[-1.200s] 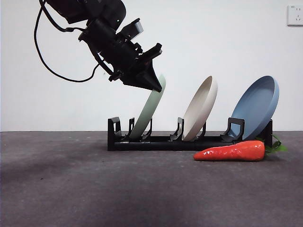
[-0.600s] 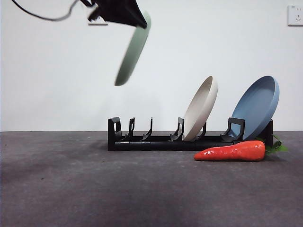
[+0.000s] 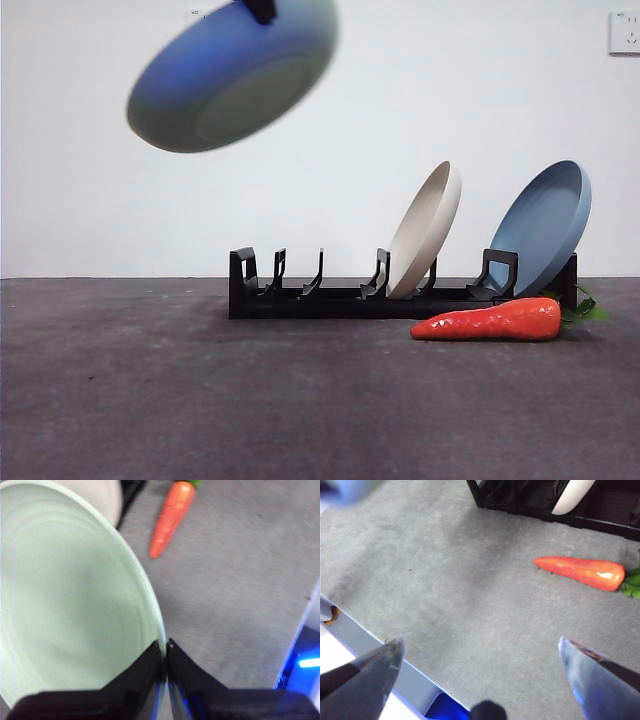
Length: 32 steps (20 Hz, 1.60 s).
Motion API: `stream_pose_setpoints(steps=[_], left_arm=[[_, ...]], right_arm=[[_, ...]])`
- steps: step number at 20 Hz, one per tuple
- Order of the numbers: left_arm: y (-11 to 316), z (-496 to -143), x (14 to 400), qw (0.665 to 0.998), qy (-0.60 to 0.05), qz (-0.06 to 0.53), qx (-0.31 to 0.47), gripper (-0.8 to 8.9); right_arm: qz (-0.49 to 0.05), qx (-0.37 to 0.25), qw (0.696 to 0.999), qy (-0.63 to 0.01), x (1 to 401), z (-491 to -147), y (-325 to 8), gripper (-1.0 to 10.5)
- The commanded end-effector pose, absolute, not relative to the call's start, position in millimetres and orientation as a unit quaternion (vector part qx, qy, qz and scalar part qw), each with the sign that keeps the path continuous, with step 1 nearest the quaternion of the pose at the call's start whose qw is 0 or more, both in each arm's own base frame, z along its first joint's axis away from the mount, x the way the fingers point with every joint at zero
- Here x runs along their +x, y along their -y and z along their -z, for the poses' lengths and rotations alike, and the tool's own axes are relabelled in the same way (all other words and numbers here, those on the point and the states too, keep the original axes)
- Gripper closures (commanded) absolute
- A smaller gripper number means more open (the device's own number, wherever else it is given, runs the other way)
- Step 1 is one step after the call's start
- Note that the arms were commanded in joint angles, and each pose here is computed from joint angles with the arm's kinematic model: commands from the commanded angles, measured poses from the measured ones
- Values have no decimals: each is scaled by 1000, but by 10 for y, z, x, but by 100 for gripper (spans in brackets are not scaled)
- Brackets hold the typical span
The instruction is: Take the green plate from the plate rack,put the plate on the table,take the carrot from the table,put the carrot in the plate
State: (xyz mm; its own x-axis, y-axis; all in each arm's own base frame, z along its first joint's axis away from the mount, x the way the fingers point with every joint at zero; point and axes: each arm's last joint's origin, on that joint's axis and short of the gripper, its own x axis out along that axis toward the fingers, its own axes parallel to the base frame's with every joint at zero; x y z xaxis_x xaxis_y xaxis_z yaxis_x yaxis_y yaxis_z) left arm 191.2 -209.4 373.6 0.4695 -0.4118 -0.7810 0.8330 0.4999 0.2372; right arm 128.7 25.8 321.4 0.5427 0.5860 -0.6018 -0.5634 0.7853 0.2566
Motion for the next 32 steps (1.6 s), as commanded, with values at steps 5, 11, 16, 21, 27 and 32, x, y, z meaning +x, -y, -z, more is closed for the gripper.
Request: stream_pose_setpoints(steps=[5,11,16,21,27,32], left_arm=[[2401,-2877,1658,758,-339,391,396,819],[2533,-2133,1635,731,-339,390,446,820],[2684,-1674,1698,692,-372,393,477,820],[2717,-1450,1703,667,-402,392,490,798],[2723,-1553,1680,683,-411,379,470,456],[2731,-2174,1656,743,-380,375,404,457]], right_arm=[[-326,18,879,-347,1288,-3226,-260,226],[-326,17,879,-347,1289,-3225,-260,226],[-326,17,879,-347,1289,-3225,-260,226],[-326,17,879,-347,1289,-3225,-260,226],[-326,14,882,-339,1333,-3231,-263,226],[-334,-14,893,-301,1653,-3215,-289,226]])
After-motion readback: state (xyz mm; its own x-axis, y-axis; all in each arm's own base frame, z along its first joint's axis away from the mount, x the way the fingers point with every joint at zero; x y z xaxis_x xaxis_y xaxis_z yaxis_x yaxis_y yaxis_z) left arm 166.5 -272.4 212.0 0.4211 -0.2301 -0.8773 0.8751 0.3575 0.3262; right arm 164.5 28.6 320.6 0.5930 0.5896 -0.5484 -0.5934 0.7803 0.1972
